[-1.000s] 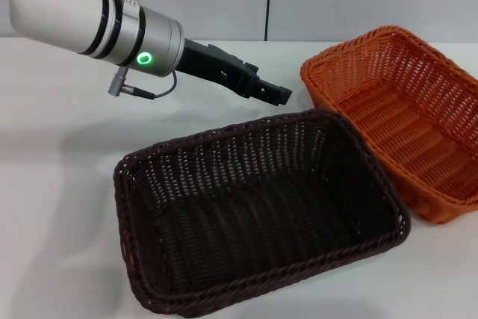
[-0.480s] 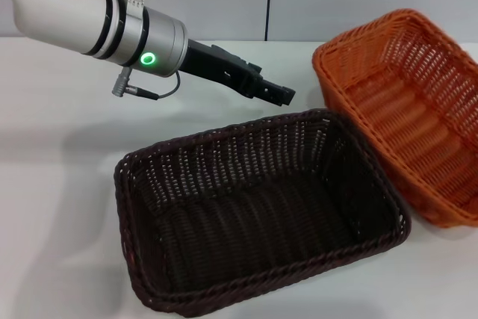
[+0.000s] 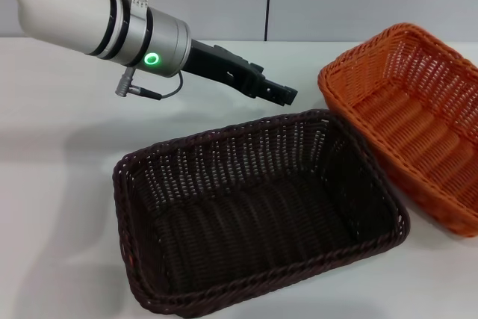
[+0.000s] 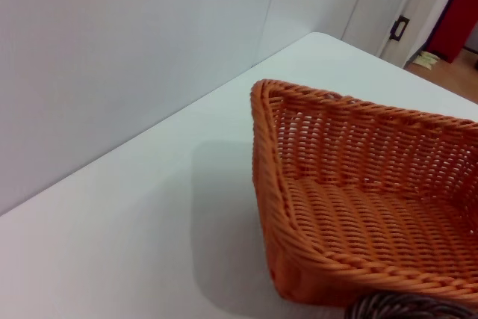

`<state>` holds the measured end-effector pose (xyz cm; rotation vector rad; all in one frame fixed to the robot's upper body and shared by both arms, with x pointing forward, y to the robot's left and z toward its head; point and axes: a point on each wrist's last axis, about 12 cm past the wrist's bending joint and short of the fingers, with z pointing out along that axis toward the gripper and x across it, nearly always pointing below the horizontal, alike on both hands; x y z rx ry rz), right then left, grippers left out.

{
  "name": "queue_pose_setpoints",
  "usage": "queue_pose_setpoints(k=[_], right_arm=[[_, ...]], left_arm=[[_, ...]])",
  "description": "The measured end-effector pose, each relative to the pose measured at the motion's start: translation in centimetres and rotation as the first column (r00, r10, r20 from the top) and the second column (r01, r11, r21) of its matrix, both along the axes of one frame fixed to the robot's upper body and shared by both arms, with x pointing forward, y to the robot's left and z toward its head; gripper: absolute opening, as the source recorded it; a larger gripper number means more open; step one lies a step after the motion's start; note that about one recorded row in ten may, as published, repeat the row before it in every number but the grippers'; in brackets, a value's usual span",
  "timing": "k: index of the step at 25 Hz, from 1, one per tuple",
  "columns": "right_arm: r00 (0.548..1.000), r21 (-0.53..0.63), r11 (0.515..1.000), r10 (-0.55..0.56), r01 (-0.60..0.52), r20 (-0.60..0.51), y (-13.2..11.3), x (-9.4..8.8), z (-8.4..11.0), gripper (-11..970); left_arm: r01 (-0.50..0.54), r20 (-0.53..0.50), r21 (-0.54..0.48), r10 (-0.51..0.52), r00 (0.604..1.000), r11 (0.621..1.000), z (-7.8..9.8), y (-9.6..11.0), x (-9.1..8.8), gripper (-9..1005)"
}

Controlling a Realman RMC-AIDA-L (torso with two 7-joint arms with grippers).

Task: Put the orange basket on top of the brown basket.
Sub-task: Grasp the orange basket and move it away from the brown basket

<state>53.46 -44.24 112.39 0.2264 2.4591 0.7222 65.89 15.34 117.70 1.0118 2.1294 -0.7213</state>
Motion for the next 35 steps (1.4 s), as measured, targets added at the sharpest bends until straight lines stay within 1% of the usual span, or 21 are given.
queue_pose_setpoints(k=[8, 14, 17, 20, 21, 22, 25, 26, 31, 35], right_arm=[[0.999, 0.002, 0.999, -0.037, 0.037, 0.023, -0.6, -0.2, 0.0, 457], [0.996, 0.008, 0.998, -0.069, 0.069, 0.053, -1.1, -0.2, 0.2, 416], [0.994, 0.017, 0.997, -0.081, 0.080, 0.074, -1.4, -0.3, 0.4, 415], [0.990, 0.033, 0.996, -0.086, 0.082, 0.114, -1.5, -0.3, 0.7, 414], [0.985, 0.043, 0.996, -0.085, 0.080, 0.148, -1.6, -0.4, 1.0, 413], [0.985, 0.043, 0.996, -0.085, 0.080, 0.148, -1.6, -0.4, 1.0, 412], [0.973, 0.060, 0.996, -0.083, 0.071, 0.217, -1.8, -0.7, 1.3, 409], [0.961, 0.073, 0.995, -0.081, 0.064, 0.263, -2.0, -0.9, 1.6, 409], [0.947, 0.084, 0.994, -0.091, 0.068, 0.307, -2.3, -1.4, 1.8, 408], [0.943, 0.077, 0.994, -0.101, 0.080, 0.316, -2.6, -1.7, 1.8, 400]], left_arm=[[-0.003, 0.010, 0.009, 0.003, 1.000, 1.000, -0.1, -0.1, 0.1, 861], [-0.012, 0.017, 0.009, 0.011, 1.000, 1.000, -0.1, -0.1, 0.2, 862], [-0.017, 0.015, 0.009, 0.017, 1.000, 1.000, -0.2, -0.1, 0.2, 862], [-0.024, 0.015, 0.008, 0.024, 1.000, 1.000, -0.3, 0.0, 0.3, 861], [-0.025, 0.015, 0.008, 0.025, 1.000, 1.000, -0.3, -0.1, 0.3, 861], [-0.025, 0.015, 0.008, 0.025, 1.000, 1.000, -0.3, -0.1, 0.3, 861], [-0.034, 0.021, 0.000, 0.034, 0.999, 0.999, -0.3, 0.0, 0.4, 861], [-0.038, 0.023, -0.004, 0.038, 0.999, 0.999, -0.2, 0.0, 0.4, 861], [-0.065, 0.029, -0.040, 0.066, 0.997, 0.997, -0.1, 0.1, 0.6, 861], [-0.080, 0.032, -0.058, 0.082, 0.996, 0.995, 0.0, 0.2, 0.7, 861]])
